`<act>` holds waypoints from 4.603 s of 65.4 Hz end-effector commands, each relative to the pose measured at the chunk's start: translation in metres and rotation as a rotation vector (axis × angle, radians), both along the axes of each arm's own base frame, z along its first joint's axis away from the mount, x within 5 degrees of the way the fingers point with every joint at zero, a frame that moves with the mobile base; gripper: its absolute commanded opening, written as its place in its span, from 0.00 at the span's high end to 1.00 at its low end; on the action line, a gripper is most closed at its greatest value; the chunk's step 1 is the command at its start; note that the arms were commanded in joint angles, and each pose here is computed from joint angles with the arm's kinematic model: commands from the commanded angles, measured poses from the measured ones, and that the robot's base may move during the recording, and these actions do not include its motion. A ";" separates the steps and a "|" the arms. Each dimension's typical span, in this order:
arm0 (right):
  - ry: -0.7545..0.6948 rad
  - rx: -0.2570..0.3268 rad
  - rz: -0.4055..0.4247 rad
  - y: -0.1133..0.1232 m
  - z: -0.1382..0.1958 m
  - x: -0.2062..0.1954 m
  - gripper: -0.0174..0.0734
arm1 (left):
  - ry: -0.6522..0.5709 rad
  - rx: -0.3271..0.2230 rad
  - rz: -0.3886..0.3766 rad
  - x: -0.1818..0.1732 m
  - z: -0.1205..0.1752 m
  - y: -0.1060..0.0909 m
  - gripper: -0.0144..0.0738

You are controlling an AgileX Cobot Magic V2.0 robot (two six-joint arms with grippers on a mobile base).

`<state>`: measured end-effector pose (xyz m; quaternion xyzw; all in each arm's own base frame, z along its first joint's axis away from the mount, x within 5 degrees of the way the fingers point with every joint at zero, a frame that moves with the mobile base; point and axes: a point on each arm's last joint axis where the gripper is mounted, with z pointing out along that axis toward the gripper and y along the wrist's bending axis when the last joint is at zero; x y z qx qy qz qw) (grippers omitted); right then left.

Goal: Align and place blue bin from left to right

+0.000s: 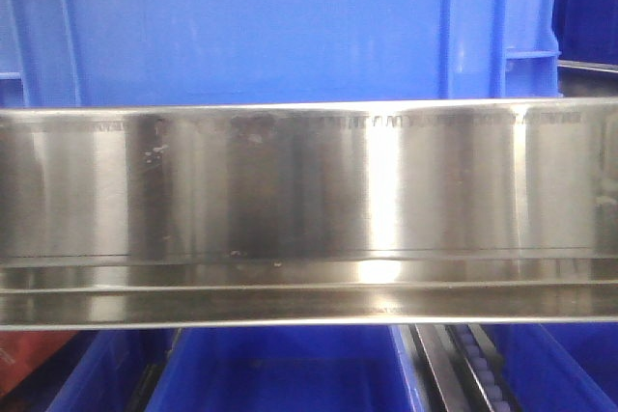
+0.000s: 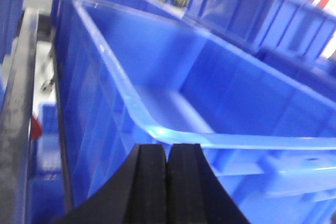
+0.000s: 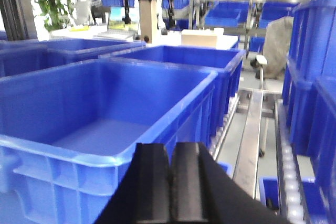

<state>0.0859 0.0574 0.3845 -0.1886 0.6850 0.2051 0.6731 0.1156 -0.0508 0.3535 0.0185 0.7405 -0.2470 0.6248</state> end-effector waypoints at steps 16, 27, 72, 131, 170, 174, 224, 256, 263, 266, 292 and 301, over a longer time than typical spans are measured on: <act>-0.105 0.051 0.036 -0.008 0.010 -0.013 0.99 | -0.100 -0.046 -0.019 -0.012 0.010 0.004 0.96; -0.105 0.051 0.036 -0.008 0.010 -0.013 0.99 | -0.100 -0.046 -0.019 -0.012 0.010 0.004 0.96; -0.108 0.053 0.039 -0.008 0.011 -0.013 0.99 | -0.101 -0.047 -0.019 -0.012 0.010 0.004 0.96; -0.111 0.055 0.041 -0.007 0.011 -0.013 0.99 | -0.103 -0.047 -0.019 -0.012 0.010 0.004 0.96; -0.049 0.062 -0.247 -0.040 -0.091 -0.030 0.99 | -0.103 -0.047 -0.019 -0.012 0.010 0.004 0.96; -0.053 0.062 -0.298 -0.043 -0.105 -0.032 0.99 | -0.103 -0.047 -0.019 -0.012 0.010 0.004 0.96; -0.010 0.078 -0.415 -0.049 -0.177 -0.030 0.99 | -0.105 -0.048 -0.020 -0.012 0.011 0.003 0.96; -0.010 0.078 -0.415 -0.049 -0.177 -0.030 0.99 | -0.105 -0.048 -0.020 -0.012 0.011 0.003 0.96; -0.010 0.078 -0.415 -0.049 -0.177 -0.030 0.99 | -0.105 -0.048 -0.020 -0.012 0.011 0.003 0.96; -0.010 0.078 -0.415 -0.049 -0.177 -0.030 0.99 | -0.105 -0.048 -0.020 -0.012 0.011 0.003 0.96; -0.010 0.078 -0.415 -0.049 -0.177 -0.030 0.99 | -0.200 0.034 -0.004 -0.022 -0.017 0.011 0.96; -0.010 0.078 -0.415 -0.049 -0.177 -0.030 0.99 | -0.313 0.176 0.133 -0.028 -0.046 0.026 0.96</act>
